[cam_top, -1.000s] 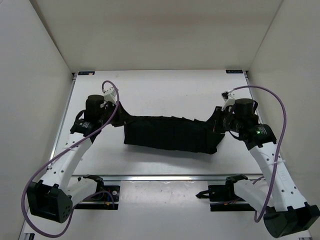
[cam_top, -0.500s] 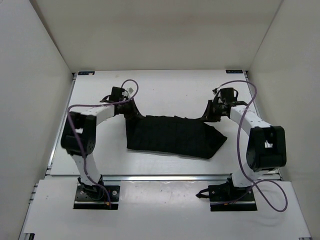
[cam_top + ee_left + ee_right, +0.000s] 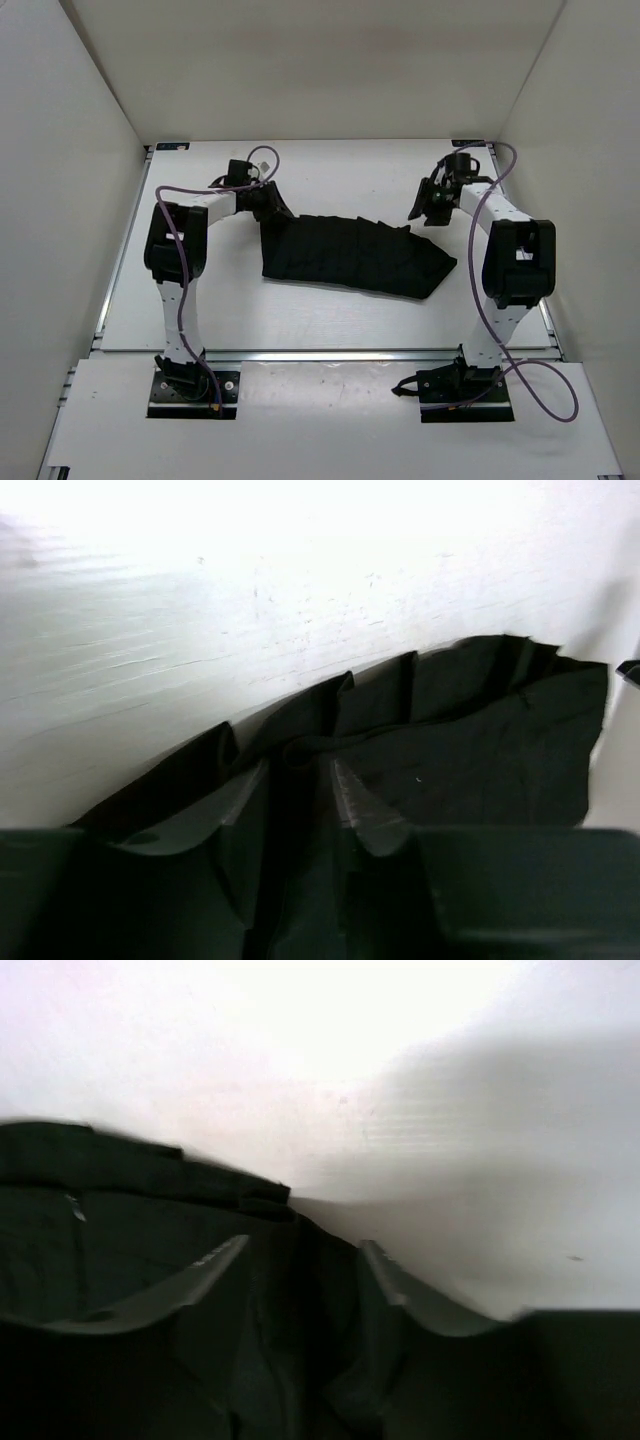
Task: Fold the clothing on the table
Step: Fold the skirt
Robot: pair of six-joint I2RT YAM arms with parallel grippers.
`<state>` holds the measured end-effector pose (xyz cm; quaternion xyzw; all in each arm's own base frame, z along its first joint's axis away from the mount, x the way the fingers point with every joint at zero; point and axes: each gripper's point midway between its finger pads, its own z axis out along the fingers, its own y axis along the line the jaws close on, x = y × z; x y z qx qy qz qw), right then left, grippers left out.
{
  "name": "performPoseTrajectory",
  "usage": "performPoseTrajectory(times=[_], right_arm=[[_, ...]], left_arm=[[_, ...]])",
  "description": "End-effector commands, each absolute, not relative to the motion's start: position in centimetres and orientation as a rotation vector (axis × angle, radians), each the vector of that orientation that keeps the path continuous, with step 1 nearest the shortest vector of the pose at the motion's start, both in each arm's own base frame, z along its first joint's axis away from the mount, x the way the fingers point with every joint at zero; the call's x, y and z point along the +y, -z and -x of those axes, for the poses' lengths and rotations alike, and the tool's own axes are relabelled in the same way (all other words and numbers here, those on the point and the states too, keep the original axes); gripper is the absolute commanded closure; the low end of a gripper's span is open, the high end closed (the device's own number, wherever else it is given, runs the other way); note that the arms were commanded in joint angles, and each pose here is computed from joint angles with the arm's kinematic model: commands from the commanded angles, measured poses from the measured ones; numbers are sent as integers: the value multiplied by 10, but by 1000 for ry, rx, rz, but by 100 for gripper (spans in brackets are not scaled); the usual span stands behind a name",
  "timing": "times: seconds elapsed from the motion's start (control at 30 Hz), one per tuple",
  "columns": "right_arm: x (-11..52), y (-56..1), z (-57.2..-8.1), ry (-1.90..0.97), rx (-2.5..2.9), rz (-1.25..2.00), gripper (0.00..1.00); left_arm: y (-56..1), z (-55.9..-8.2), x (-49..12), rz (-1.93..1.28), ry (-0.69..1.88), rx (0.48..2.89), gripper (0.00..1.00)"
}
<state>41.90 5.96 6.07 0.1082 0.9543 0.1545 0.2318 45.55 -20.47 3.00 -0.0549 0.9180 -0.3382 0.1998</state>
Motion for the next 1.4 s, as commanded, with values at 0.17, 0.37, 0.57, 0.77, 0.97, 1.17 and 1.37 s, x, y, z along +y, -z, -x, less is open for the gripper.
performPoseTrajectory(times=[0.17,0.37,0.57,0.77,0.97,1.17,1.37], right_arm=[[38,-161,-398,-321,2449,-445,41],[48,-125,-320,-444,2411,-706,41],[53,-110,-273,-525,2306,-957,41],[58,-80,-244,-678,2212,-1204,40],[68,-49,-234,-763,2203,-1306,36],[63,-41,-258,-747,2204,-1282,38],[36,-52,-286,-627,2151,-1204,83]], left_arm=[[-159,-457,-177,154,1104,2230,40],[-148,-401,-178,122,1157,2273,39],[-109,-360,-207,36,1094,2394,40],[-58,-333,-224,33,1068,2559,44],[-25,-301,-227,89,1085,2624,46],[0,-267,-229,113,1045,2716,45],[5,-255,-232,119,1045,2724,46]])
